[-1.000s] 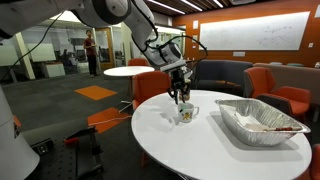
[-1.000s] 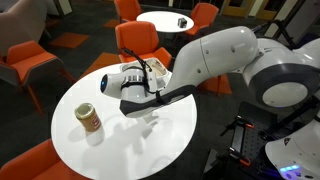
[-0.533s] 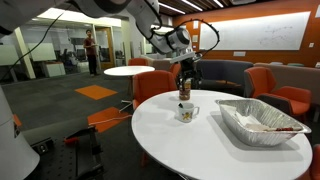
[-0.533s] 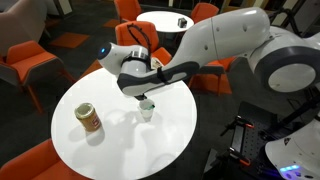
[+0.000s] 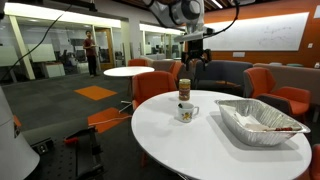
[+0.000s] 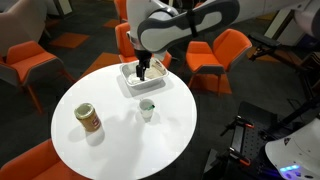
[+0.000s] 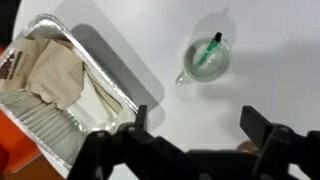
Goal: Put the marker inside the mug
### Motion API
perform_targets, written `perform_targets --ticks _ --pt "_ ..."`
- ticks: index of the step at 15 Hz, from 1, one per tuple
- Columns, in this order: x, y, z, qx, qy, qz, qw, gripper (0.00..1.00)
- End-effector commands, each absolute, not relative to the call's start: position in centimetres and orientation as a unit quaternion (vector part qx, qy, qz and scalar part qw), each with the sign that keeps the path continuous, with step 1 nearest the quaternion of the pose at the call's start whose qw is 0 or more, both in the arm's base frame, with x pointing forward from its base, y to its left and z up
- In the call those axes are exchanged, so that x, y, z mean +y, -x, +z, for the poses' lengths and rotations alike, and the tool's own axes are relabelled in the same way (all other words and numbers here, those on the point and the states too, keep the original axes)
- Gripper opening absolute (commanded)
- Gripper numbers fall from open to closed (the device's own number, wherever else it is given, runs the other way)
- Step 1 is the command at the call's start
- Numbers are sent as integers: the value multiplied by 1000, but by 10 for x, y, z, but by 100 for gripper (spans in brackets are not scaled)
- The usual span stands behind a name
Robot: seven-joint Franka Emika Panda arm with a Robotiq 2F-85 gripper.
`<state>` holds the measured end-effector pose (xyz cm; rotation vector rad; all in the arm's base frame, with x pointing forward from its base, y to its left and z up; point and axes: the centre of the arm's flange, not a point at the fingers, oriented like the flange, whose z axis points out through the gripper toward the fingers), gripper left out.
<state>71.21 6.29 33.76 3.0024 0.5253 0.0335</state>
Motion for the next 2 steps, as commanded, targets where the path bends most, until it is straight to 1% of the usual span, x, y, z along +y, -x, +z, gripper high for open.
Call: perform_targets --ticks 1,2 --pt "40 -607 367 169 -985 23 -2 100" --pt "37 -598 376 164 -986 18 -1 100"
